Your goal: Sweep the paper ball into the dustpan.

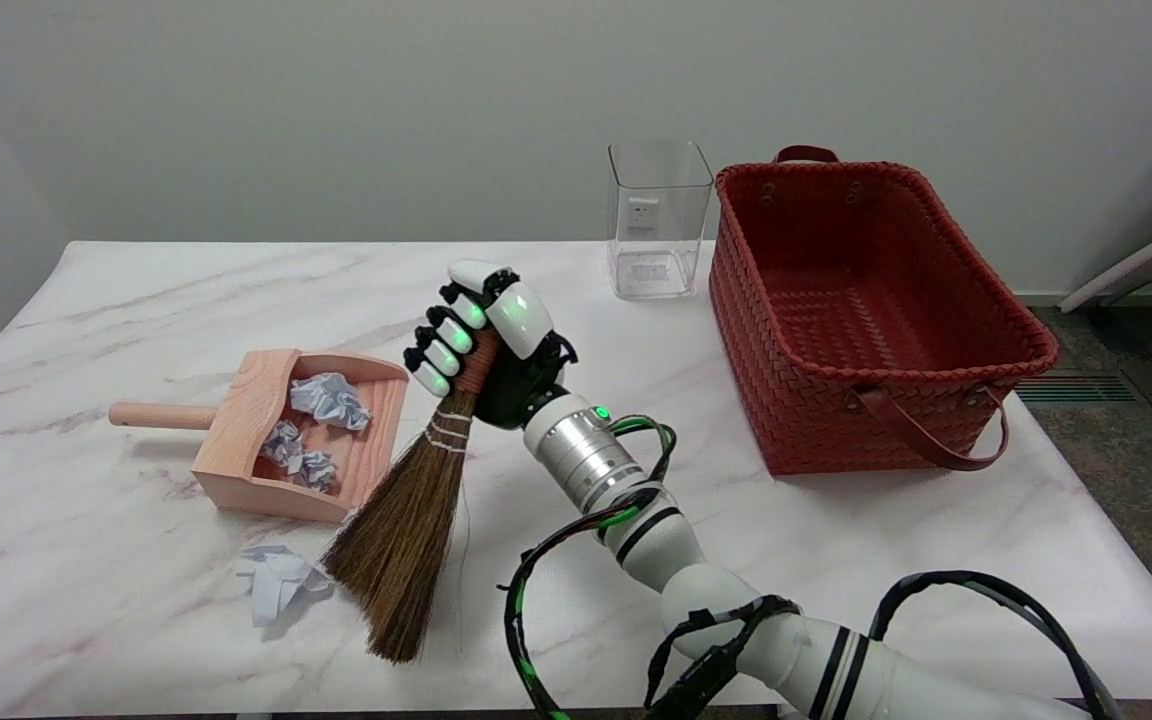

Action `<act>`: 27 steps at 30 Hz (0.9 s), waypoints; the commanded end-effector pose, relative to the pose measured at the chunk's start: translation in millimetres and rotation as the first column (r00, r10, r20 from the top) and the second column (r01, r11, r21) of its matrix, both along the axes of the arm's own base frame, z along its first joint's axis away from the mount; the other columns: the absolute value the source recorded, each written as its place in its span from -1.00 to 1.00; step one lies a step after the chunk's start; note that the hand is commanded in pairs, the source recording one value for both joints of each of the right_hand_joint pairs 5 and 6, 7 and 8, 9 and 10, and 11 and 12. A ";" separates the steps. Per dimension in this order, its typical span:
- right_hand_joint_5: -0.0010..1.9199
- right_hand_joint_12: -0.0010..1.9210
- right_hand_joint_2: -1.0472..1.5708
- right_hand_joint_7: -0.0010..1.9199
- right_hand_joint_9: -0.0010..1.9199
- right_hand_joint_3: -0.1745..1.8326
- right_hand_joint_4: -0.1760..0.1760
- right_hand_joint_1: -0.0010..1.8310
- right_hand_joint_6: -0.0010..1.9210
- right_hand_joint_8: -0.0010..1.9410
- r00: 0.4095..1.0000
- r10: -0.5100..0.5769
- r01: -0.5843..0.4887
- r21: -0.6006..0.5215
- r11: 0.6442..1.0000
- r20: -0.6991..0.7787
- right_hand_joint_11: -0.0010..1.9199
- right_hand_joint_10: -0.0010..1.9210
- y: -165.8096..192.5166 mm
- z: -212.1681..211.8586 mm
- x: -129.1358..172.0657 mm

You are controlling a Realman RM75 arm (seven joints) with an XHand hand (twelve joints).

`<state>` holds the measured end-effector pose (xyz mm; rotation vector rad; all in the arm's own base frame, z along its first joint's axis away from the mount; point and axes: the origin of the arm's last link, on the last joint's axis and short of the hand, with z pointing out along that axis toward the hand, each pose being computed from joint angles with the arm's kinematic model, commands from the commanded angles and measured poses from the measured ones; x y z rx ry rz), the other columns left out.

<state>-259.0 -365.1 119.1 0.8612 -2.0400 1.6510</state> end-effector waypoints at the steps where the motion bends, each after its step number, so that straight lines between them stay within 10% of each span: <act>1: 1.00 0.93 0.95 1.00 1.00 0.16 0.00 -0.23 1.00 0.98 0.996 0.068 -0.074 -0.125 0.989 -0.052 0.93 1.00 3.5 49.9 7.3; 27: 1.00 0.91 1.00 1.00 1.00 0.19 0.00 -0.22 1.00 0.98 0.975 0.140 -0.187 -0.308 0.933 -0.170 0.91 1.00 -16.7 133.6 37.9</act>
